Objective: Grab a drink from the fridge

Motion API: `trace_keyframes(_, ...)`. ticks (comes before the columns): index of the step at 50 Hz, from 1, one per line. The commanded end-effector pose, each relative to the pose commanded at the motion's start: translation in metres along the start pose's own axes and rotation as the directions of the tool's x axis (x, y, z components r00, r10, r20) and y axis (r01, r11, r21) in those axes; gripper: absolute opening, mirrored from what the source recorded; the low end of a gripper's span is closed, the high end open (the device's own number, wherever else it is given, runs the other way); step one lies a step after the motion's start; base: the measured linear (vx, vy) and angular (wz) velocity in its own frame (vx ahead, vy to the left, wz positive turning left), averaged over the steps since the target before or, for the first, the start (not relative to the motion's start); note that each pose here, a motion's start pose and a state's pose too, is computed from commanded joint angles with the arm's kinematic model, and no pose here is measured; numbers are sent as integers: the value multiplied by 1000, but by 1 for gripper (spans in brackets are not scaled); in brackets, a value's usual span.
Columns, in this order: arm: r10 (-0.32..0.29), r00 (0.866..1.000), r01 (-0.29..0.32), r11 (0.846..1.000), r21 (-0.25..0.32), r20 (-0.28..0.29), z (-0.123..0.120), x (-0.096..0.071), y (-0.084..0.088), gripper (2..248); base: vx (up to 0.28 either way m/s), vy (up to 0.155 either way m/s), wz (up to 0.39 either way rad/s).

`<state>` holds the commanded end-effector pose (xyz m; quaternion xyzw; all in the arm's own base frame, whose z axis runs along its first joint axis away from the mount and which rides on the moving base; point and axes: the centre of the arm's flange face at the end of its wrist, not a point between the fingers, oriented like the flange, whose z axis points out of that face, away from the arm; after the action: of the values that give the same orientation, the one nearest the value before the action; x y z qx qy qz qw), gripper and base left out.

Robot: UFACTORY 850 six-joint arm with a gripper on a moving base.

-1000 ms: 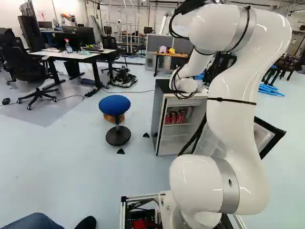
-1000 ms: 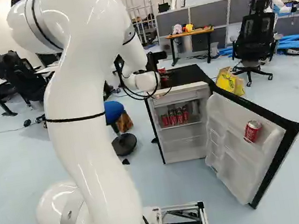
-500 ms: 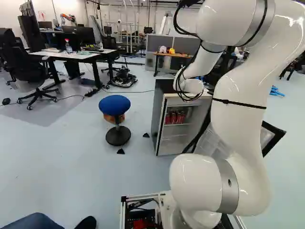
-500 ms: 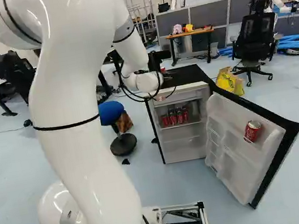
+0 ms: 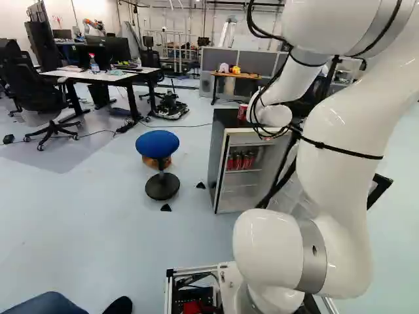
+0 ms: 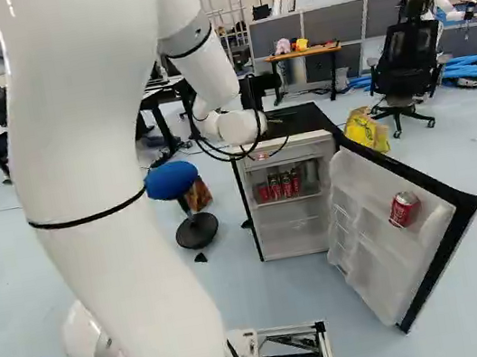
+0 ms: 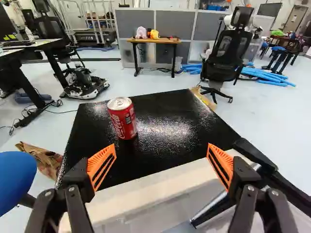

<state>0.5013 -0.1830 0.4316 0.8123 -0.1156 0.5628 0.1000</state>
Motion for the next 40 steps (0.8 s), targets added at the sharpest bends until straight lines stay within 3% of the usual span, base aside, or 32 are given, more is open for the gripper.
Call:
trace_keyframes(22,12,999,-10,998,-57,41,-28,8,34,247,0,0,0)
trace_keyframes(40,44,991,-29,993,-115,127,-50,10,62,247,0,0,0)
